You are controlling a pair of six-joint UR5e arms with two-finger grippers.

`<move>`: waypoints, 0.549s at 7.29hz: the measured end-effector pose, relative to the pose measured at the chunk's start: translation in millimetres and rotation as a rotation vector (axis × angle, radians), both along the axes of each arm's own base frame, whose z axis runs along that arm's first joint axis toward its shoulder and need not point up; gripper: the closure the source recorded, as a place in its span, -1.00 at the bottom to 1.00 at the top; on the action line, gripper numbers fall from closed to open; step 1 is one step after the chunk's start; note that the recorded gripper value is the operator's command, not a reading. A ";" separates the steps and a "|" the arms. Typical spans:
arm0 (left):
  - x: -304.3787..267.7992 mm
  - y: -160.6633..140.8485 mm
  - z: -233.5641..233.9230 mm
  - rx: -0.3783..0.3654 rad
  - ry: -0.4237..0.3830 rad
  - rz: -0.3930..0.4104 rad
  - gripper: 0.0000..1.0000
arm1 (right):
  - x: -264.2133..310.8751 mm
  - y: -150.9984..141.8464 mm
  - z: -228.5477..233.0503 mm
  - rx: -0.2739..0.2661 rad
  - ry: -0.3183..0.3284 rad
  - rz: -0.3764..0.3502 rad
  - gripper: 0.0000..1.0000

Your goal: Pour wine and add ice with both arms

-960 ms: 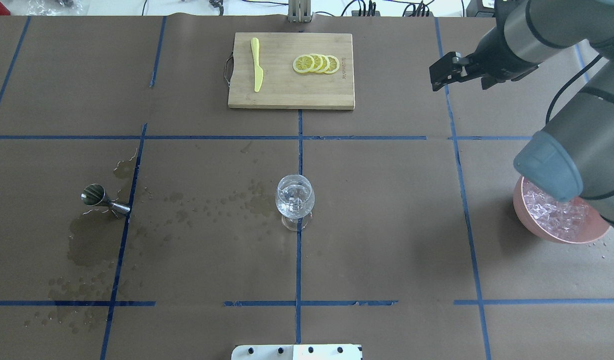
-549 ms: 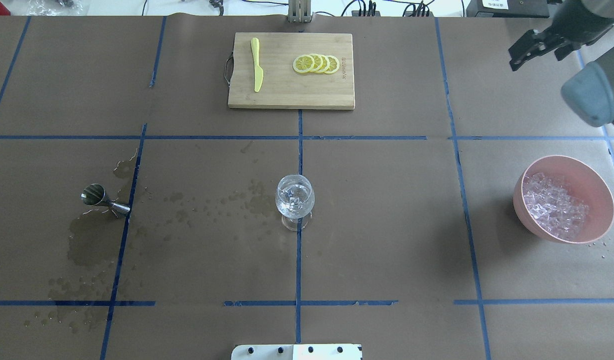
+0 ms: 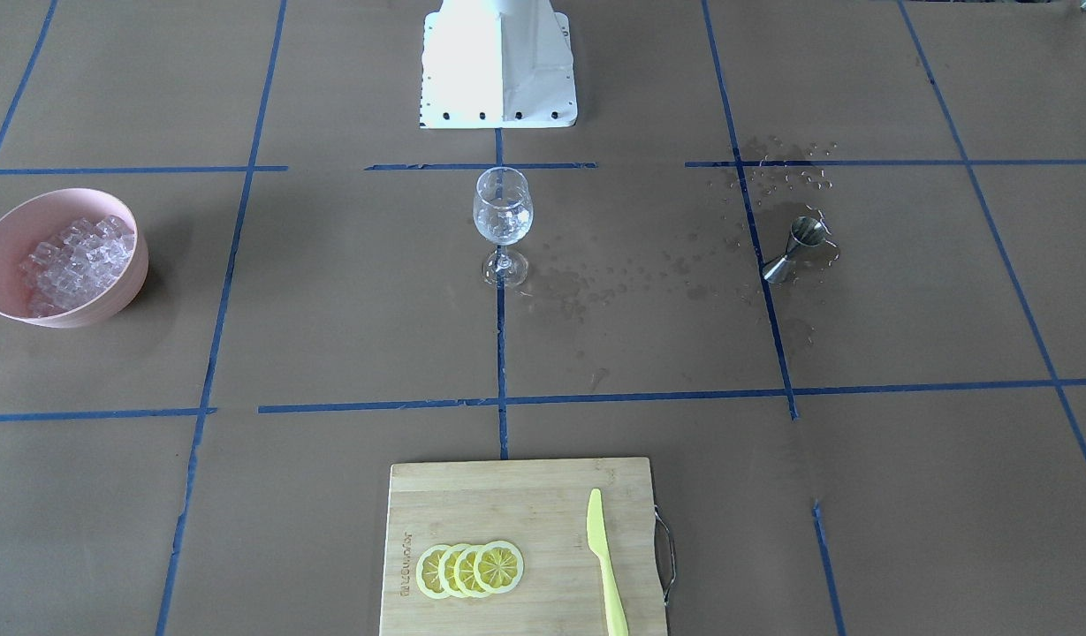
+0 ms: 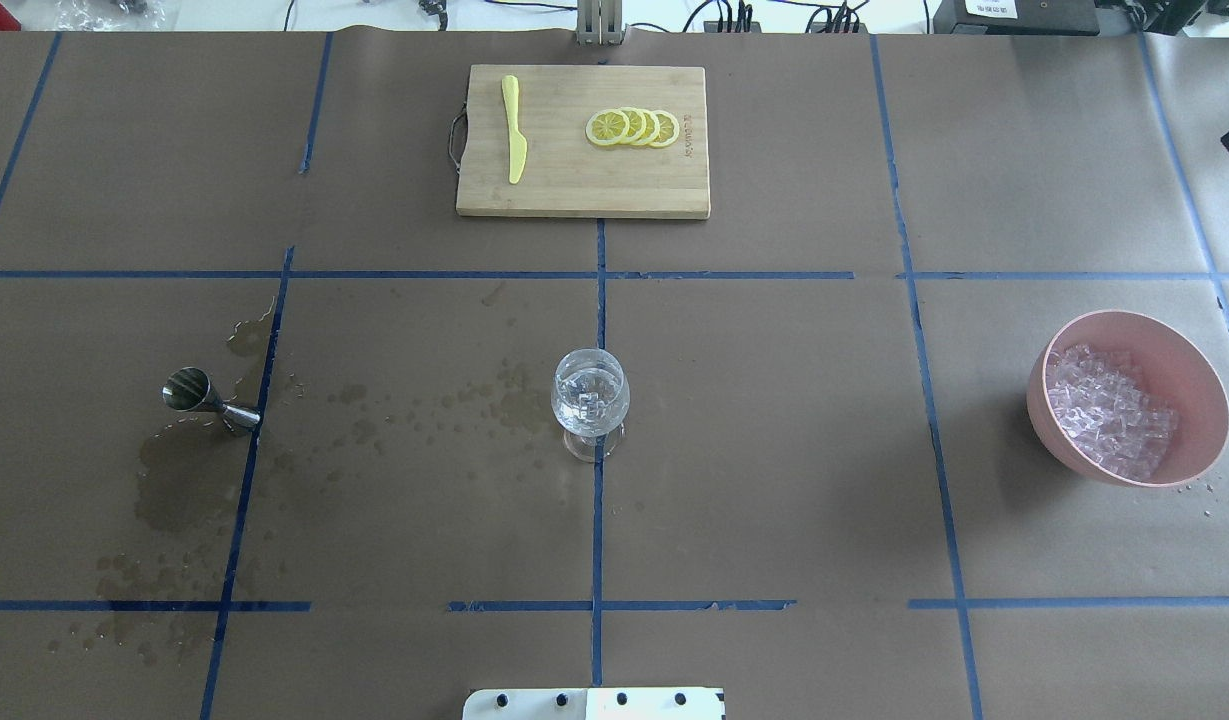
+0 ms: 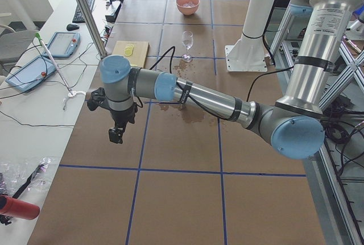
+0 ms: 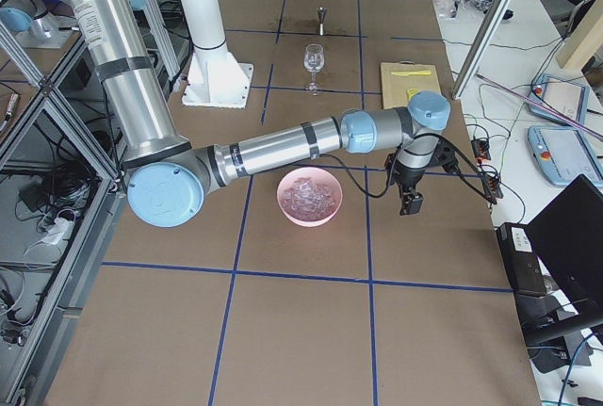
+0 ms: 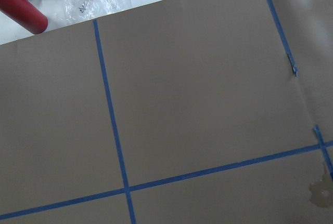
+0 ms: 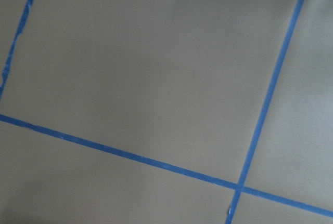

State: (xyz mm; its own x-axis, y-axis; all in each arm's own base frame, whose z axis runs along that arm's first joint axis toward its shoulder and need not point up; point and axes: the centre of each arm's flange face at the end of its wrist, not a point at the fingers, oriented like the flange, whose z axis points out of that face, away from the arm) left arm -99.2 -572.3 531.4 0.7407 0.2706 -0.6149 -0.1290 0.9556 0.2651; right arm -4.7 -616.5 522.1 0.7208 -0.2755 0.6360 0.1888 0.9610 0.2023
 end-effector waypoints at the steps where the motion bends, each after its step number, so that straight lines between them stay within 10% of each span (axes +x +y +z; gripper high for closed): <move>1: -4.0 13.9 28.9 -0.036 0.001 0.010 -1.00 | 16.3 10.9 19.1 -0.016 0.000 0.007 -1.00; 4: -3.8 44.9 77.5 -0.121 0.004 0.011 -1.00 | 31.2 36.6 56.4 -0.066 -0.001 0.035 -1.00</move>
